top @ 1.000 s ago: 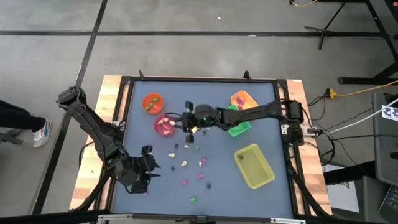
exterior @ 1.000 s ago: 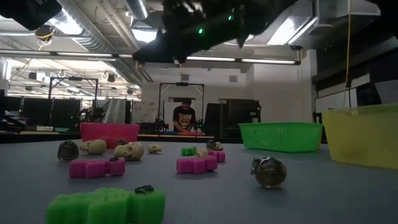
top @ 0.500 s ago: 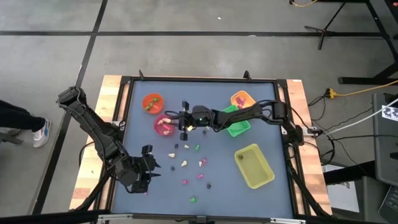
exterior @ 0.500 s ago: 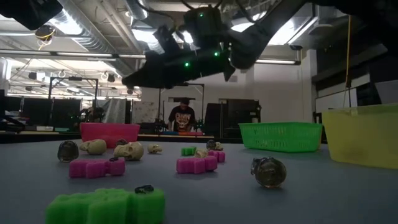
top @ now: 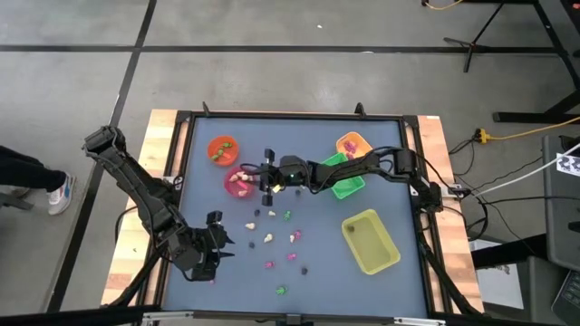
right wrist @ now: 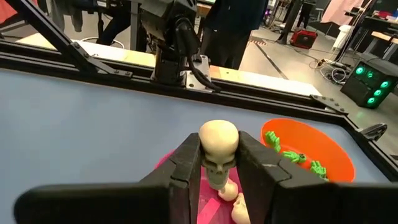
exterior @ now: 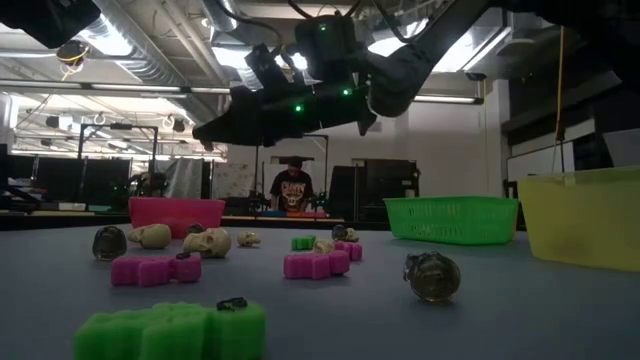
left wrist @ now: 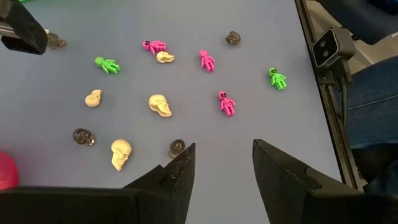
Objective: Sort Halloween decoration
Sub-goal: Put the white skull toy into the pink bin, then put the black skull toy into the light yellow bin
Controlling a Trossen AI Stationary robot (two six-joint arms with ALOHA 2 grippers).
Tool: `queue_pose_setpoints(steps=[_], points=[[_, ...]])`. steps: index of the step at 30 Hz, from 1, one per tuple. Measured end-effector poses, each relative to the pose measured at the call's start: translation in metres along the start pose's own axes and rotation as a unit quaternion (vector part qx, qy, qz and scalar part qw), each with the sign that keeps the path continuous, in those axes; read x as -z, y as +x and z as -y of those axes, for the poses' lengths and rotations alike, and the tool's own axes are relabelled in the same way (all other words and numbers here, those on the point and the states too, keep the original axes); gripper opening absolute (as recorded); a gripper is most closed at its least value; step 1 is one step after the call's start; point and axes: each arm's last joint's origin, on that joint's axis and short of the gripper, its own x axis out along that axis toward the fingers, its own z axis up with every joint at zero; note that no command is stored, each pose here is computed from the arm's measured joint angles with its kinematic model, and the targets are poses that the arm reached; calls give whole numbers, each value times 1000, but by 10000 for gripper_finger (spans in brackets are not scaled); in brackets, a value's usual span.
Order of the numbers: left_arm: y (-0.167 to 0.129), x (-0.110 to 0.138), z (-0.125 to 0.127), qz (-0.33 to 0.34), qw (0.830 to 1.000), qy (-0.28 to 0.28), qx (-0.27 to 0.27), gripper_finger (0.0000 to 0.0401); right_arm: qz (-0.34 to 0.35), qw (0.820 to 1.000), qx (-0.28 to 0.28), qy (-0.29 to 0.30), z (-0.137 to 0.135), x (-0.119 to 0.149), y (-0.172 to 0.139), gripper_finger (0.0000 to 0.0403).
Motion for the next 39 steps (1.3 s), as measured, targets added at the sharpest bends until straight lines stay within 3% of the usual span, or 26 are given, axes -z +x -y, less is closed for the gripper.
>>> queue_pose_setpoints(steps=[14,26,39], points=[[0,0,0,0,1000,0,0,144,0,1000,0,0,0,0,0,89],[0,0,0,0,1000,0,0,144,-8,999,34,0,2,0,0,212],[0,0,0,0,1000,0,0,144,-23,999,34,22,3,-4,-3,227]])
